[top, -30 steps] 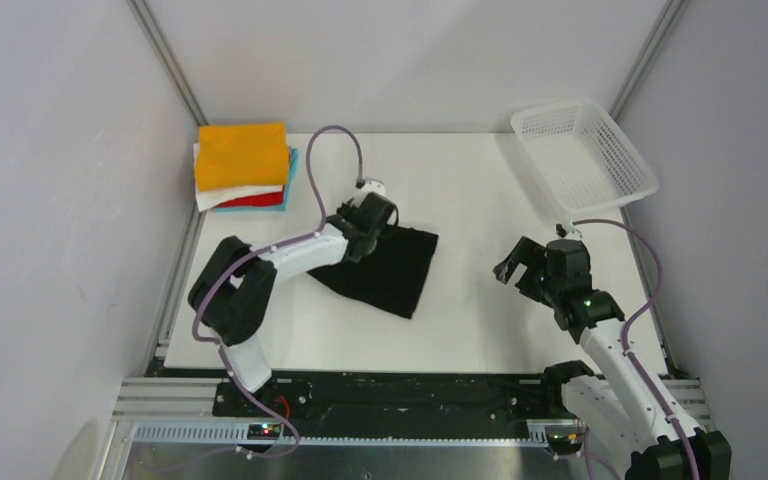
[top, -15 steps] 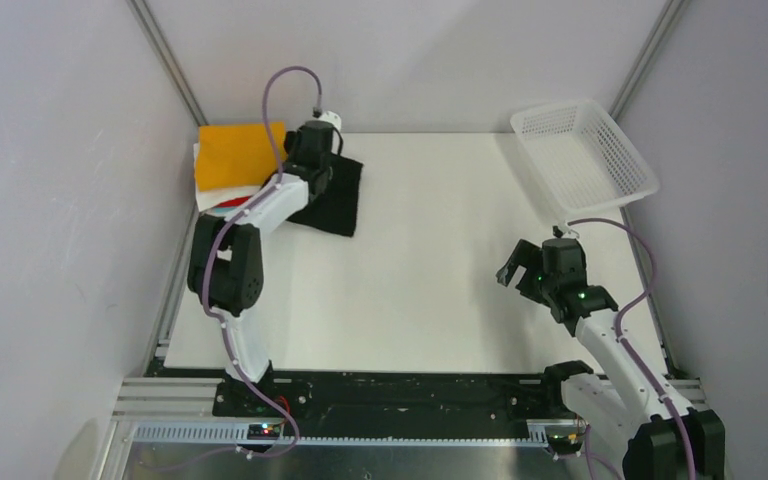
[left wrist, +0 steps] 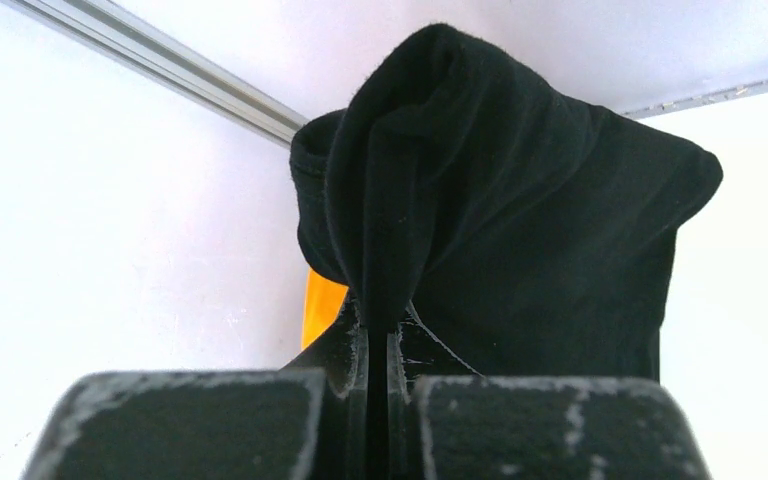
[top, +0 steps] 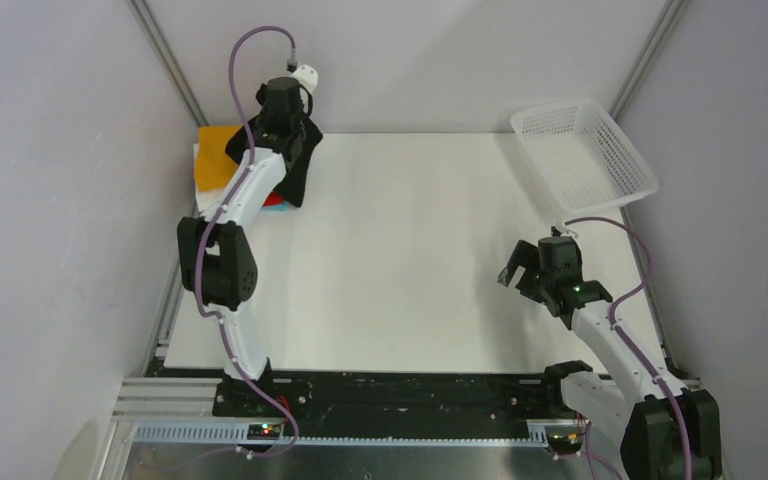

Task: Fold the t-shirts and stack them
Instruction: Put the neatly folded tshirt into the corner of the board with the left arm

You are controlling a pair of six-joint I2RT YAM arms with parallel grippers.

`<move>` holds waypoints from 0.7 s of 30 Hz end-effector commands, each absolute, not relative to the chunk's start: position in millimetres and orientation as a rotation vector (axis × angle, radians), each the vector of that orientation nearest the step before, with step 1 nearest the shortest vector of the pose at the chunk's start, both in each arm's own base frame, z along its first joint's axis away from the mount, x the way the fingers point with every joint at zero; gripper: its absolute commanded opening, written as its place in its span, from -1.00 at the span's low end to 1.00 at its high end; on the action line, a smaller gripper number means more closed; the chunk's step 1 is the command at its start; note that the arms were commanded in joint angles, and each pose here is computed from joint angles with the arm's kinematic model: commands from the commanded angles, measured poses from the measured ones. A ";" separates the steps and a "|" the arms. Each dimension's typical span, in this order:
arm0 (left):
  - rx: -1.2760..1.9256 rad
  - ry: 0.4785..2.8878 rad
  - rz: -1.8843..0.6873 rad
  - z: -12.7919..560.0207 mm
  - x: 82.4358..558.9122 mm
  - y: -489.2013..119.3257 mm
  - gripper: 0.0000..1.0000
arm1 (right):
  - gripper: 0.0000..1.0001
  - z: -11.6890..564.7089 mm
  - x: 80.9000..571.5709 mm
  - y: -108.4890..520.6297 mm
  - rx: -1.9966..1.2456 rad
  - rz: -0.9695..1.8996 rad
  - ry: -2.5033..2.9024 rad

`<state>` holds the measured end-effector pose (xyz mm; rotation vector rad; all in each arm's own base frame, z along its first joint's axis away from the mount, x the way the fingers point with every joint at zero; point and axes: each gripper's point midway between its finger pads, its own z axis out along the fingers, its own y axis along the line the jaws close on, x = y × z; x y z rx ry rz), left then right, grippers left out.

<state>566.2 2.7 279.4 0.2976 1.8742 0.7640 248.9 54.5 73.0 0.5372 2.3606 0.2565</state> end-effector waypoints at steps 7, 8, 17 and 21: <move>0.179 1.714 0.783 370.6 546.7 12.4 -1.00 | 0.99 74.4 257.1 49.9 0.554 0.235 2.330; 0.166 1.705 0.785 376.7 543.9 13.7 -1.00 | 0.99 73.7 257.2 50.0 0.556 0.234 2.332; 0.112 1.636 0.758 413.3 535.4 15.3 -1.00 | 0.99 65.9 256.9 53.5 0.559 0.246 2.366; 0.126 1.633 0.753 414.5 535.6 14.2 -1.00 | 0.99 64.4 256.9 55.4 0.554 0.255 2.374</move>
